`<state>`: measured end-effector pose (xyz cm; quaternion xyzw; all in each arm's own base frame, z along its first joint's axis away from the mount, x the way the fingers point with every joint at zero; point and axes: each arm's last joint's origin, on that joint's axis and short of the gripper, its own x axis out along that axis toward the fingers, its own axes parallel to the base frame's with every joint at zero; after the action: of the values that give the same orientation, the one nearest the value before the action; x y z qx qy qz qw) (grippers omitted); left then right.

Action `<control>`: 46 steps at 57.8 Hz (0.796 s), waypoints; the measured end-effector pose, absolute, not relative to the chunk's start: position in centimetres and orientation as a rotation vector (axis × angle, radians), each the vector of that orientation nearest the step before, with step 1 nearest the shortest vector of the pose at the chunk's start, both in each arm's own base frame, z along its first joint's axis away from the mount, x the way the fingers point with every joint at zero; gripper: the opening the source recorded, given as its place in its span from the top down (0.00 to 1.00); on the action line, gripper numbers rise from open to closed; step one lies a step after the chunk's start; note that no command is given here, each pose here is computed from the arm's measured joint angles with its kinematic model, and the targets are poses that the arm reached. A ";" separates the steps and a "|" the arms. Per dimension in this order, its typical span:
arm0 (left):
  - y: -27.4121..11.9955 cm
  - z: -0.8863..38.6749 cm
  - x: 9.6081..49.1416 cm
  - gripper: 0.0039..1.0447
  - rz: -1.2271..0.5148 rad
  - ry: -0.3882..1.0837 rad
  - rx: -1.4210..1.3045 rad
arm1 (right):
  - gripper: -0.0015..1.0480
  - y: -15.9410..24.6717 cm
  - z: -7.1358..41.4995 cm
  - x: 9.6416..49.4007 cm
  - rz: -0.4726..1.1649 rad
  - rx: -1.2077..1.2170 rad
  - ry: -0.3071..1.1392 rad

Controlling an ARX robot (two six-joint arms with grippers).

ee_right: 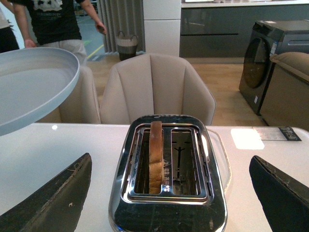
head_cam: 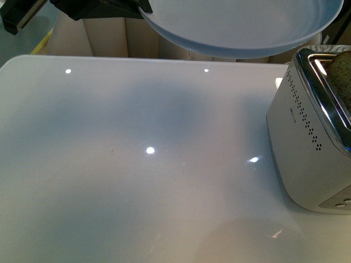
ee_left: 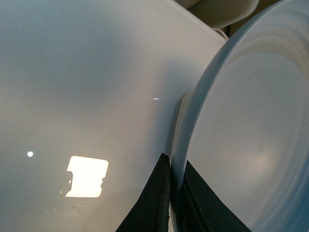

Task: Left arm holds plate, right arm toasts bread

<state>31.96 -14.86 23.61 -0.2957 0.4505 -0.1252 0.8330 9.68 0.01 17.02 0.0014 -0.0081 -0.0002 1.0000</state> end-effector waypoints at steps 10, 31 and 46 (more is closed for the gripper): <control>-12.3 23.4 33.0 0.97 -0.269 0.947 -0.637 | 0.08 0.0 17.0 9.7 -0.001 0.003 -0.017; -2.2 18.9 32.7 0.97 -0.184 0.976 -0.626 | 0.08 0.0 17.0 9.7 0.000 0.003 -0.017; 6.9 9.9 32.3 0.97 -0.137 1.018 -0.614 | 0.08 0.0 17.0 9.7 0.000 0.003 -0.017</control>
<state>32.31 6.86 9.93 -0.2888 0.4792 -0.0647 0.8263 9.68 0.01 17.02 0.0014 -0.0083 -0.0002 1.0000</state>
